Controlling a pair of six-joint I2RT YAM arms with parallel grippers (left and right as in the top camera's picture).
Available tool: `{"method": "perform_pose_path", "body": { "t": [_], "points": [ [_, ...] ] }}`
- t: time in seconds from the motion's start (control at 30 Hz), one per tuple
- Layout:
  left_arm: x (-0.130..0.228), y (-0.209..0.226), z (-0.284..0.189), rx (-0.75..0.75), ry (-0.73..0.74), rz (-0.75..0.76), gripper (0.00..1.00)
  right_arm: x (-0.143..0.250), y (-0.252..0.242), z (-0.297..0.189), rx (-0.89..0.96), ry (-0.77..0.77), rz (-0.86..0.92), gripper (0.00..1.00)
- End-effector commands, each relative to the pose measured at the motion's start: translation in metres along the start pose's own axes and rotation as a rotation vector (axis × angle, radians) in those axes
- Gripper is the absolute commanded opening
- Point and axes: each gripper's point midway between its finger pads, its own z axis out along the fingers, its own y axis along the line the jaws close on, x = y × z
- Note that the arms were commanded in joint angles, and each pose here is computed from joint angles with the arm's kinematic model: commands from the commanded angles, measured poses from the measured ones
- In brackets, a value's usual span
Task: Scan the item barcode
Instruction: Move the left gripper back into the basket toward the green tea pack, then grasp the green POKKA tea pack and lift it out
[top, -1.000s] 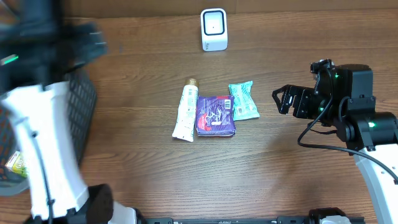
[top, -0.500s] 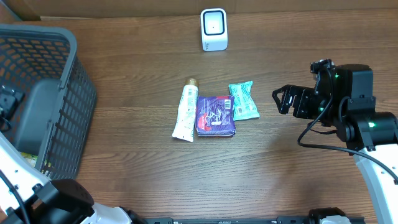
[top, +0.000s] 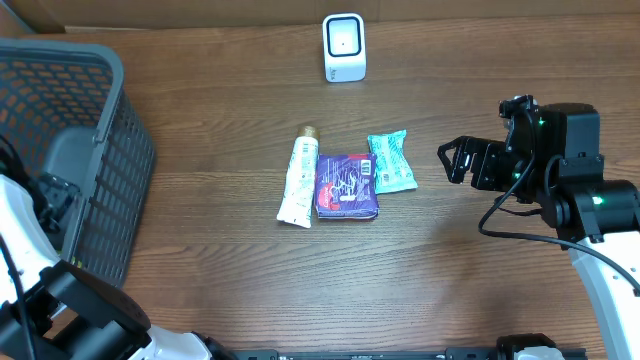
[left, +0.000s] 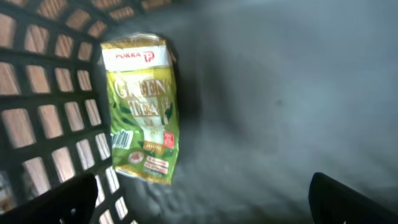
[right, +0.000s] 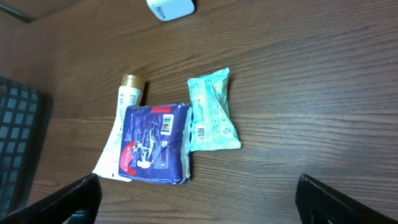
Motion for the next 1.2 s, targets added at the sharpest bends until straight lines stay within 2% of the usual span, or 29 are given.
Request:
{"method": "perform_pose_path", "body": {
  "t": [0.0, 0.27, 0.47, 0.77, 0.8, 0.9, 0.97, 1.03, 1.1, 1.17],
  "points": [
    [0.006, 0.020, 0.021, -0.054, 0.016, -0.007, 1.00, -0.007, 0.005, -0.004, -0.010, -0.020, -0.017, 1.00],
    [0.005, 0.059, 0.051, -0.097, 0.014, -0.113, 0.98, -0.006, 0.005, -0.004, -0.010, -0.020, -0.017, 1.00],
    [0.011, 0.060, 0.072, -0.099, 0.021, -0.071, 0.94, -0.007, 0.005, -0.004, -0.010, -0.020, -0.017, 1.00],
    [0.033, 0.061, 0.114, -0.157, 0.140, -0.038, 0.93, -0.007, 0.005, -0.004, -0.010, -0.020, -0.017, 1.00],
    [0.035, 0.061, 0.117, -0.160, 0.150, -0.035, 0.90, -0.006, 0.005, -0.004, -0.010, -0.020, -0.017, 1.00],
    [0.037, 0.059, 0.121, -0.160, 0.161, -0.031, 0.70, -0.007, 0.005, -0.004, -0.010, -0.020, -0.017, 1.00],
    [0.034, 0.058, 0.120, -0.156, 0.152, -0.032, 0.35, -0.007, 0.005, -0.004, -0.010, -0.020, -0.017, 1.00],
    [0.032, 0.057, 0.119, -0.154, 0.148, -0.032, 0.15, -0.007, 0.005, -0.004, -0.010, -0.020, -0.017, 1.00],
    [0.029, 0.054, 0.116, -0.140, 0.146, -0.033, 0.04, -0.007, 0.005, -0.004, -0.010, -0.020, -0.017, 1.00],
    [0.023, 0.043, 0.111, -0.083, 0.149, -0.040, 0.04, -0.007, 0.005, -0.004, -0.010, -0.020, -0.017, 1.00]
  ]
}}
